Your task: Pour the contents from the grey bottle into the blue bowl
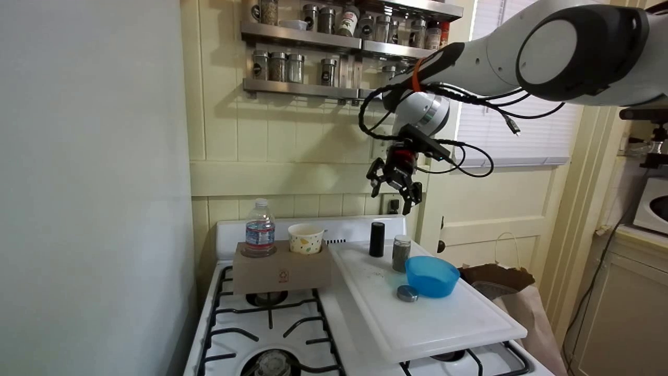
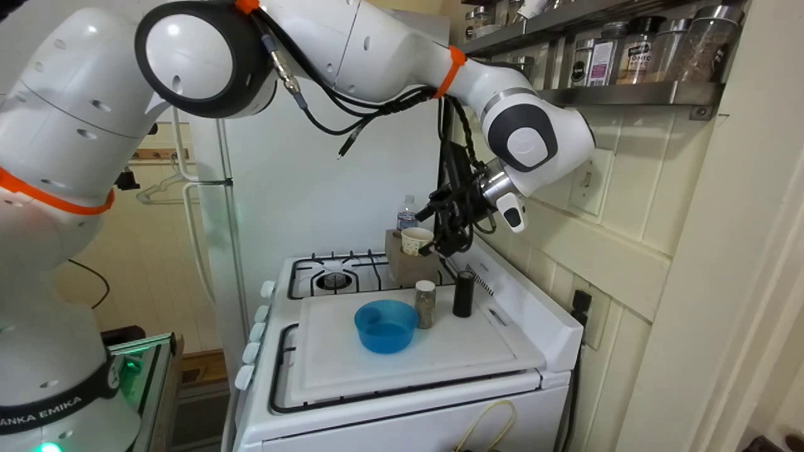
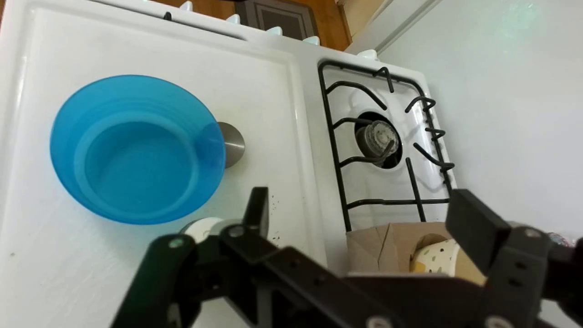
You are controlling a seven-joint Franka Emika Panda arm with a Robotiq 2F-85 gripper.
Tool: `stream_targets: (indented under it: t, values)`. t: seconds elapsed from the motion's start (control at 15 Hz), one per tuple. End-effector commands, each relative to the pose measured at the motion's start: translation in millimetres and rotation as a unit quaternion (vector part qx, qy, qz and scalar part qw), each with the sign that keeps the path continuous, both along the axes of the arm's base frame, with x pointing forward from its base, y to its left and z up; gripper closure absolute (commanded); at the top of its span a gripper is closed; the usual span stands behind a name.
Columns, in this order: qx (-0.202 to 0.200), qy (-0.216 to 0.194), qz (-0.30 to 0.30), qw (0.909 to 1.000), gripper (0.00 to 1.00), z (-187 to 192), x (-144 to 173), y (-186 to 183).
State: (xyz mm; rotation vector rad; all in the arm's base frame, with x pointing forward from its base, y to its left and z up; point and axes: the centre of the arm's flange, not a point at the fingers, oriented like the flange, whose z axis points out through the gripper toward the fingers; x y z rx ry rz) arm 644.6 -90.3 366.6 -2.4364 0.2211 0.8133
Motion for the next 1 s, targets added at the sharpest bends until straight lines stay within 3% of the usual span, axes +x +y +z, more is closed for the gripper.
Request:
stream_targets:
  t: [0.0, 0.6, 0.67, 0.93]
  values:
    - [-0.001, 0.000, 0.001, 1.0000, 0.00, 0.0, 0.2, 0.2]
    - [-0.002, 0.000, 0.001, 1.0000, 0.00, -0.9, 0.8, -0.2]
    - [-0.001, 0.015, 0.012, 0.9998, 0.00, -4.2, -0.5, 5.9]
    - [-0.047, 0.014, 0.044, 0.9978, 0.00, -17.4, -4.8, 30.3]
